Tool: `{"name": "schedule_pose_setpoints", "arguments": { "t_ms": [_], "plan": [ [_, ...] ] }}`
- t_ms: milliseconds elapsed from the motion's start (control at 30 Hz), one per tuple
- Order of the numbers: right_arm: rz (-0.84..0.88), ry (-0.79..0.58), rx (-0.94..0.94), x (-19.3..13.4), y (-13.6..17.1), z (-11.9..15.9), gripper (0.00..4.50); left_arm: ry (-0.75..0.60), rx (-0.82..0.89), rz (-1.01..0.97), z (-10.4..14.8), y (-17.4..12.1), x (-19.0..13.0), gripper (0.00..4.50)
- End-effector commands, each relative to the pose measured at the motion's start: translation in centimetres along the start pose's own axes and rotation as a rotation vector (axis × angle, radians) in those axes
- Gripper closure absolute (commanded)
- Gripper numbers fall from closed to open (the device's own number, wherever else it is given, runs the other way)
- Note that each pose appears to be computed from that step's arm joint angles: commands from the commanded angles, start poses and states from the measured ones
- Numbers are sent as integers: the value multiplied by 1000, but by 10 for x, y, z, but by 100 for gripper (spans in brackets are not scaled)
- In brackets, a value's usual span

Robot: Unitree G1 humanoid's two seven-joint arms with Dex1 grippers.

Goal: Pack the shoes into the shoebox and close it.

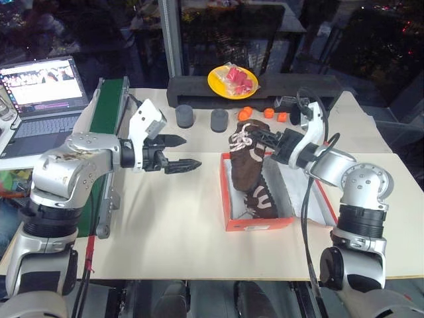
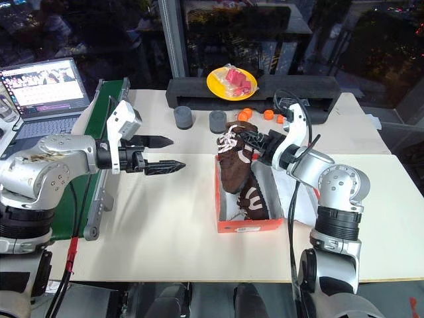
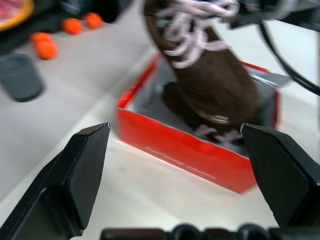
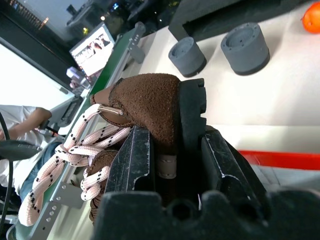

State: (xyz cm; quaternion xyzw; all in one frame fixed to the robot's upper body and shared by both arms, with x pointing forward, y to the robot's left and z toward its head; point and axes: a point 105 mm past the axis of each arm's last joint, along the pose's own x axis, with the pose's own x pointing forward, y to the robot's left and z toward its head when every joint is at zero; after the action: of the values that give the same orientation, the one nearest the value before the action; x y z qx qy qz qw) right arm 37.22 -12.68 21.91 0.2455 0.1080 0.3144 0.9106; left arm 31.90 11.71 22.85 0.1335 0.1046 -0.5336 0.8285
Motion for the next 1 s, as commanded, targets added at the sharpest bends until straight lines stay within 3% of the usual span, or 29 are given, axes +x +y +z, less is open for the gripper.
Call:
{"name": "schedule_pose_setpoints", "arguments": {
  "t_ms": [33,267,700,800,1000],
  "plan": [
    [52,-31,-10,-6,13,6,380,-33,52,-37,16,-5,-6,0],
    [19,106,26,-8,-1,-43,380,-21,96,-27,21,4,-5,0],
    [2,265,-130,-3,-6,-63,380,-31,99,-42,20,-2,-1,0],
    [-97,413,-230,-1,-30,-86,380,-37,102,-40,20,-3,-2,0],
    [-237,553,-368,-4,-74,-106,380,-48,100,-28,20,-6,-4,0]
  ]
}}
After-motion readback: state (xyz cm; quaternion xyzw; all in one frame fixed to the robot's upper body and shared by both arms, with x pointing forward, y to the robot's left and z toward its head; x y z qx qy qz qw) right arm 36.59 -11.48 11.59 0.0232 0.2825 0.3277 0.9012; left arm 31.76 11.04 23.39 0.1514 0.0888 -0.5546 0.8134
